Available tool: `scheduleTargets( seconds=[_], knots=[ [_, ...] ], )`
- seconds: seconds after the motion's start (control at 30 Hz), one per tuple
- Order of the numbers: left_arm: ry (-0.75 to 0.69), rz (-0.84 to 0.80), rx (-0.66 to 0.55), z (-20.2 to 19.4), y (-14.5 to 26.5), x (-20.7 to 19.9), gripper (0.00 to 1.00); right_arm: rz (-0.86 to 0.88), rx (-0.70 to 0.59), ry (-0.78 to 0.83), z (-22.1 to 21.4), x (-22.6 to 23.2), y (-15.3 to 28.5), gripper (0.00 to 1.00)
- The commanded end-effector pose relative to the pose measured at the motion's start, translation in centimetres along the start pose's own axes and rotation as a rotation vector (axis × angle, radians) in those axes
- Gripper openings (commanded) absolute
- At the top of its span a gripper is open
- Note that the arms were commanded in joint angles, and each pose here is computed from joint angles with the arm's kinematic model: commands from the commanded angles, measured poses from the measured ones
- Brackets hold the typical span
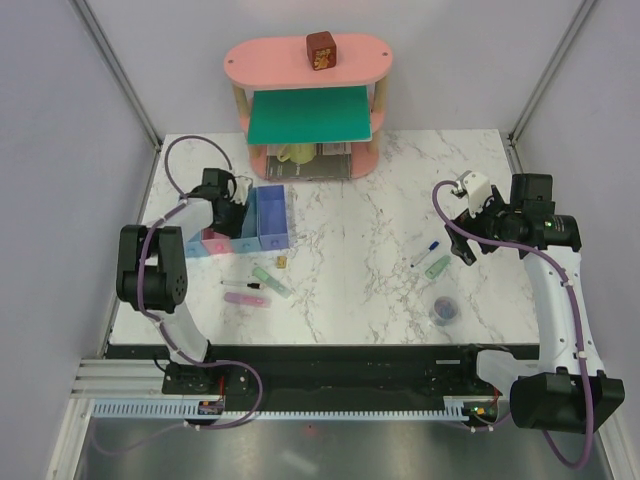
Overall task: Sort the stationery into containers
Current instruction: Move the storage box to the center of the board.
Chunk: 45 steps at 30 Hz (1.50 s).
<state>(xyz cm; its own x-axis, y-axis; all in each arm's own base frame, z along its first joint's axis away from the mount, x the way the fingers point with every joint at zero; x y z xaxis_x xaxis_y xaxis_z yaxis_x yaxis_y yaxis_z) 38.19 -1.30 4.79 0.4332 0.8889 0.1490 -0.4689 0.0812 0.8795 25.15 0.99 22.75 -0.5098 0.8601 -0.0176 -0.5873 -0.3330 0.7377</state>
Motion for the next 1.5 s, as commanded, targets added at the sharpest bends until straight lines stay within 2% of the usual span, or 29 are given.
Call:
scheduleTargets(
  seconds=[0.0,0.17,0.33,0.6,0.77,1.03,1.3,1.47],
  knots=[
    [-0.138,-0.031,-0.111,4.2,1.2,-2.1,0.40,-0.005,-0.046,0.006,0.9,0.2,0.7,0.98],
    [-0.206,-0.061,-0.143,7.9,0.1,-5.0,0.40,-0.010,-0.046,0.009,0.3,0.5,0.8,0.98],
    [-0.194,-0.093,-0.166,11.1,-1.4,-7.0,0.40,-0.014,-0.033,0.013,-0.8,0.8,0.6,0.98],
    [-0.206,-0.141,-0.128,12.1,-4.7,-10.6,0.40,-0.047,-0.034,0.041,-1.1,0.5,1.0,0.98],
    [-0.201,-0.165,-0.134,13.1,-5.3,-12.9,0.39,-0.042,-0.026,0.036,-1.3,0.6,0.8,0.98],
    [-0.077,-0.253,-0.109,14.3,-5.0,-15.6,0.34,-0.040,-0.026,0.042,-1.7,0.8,0.7,0.98],
    [0.117,-0.287,-0.059,14.7,-5.7,-17.4,0.26,-0.037,-0.029,0.047,-1.8,0.9,0.8,0.98],
    [0.145,-0.305,-0.036,14.3,-6.0,-18.9,0.21,-0.033,-0.028,0.049,-2.0,1.1,0.7,0.98]
  ],
)
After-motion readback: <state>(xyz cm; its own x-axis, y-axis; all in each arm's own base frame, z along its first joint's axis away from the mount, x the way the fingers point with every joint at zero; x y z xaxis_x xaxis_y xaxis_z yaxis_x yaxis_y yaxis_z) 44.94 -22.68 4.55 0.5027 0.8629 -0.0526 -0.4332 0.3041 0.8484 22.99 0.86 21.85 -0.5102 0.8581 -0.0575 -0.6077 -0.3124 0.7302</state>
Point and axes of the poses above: each gripper's point midway between its finger pads, its own y axis back along the fingers, its own x axis along the line the jaws close on, z = x × y, the point moved 2 cm from there along y, back along the fingers, and after that the axes turned 10 degrees about -y, right-handed, at the moved point
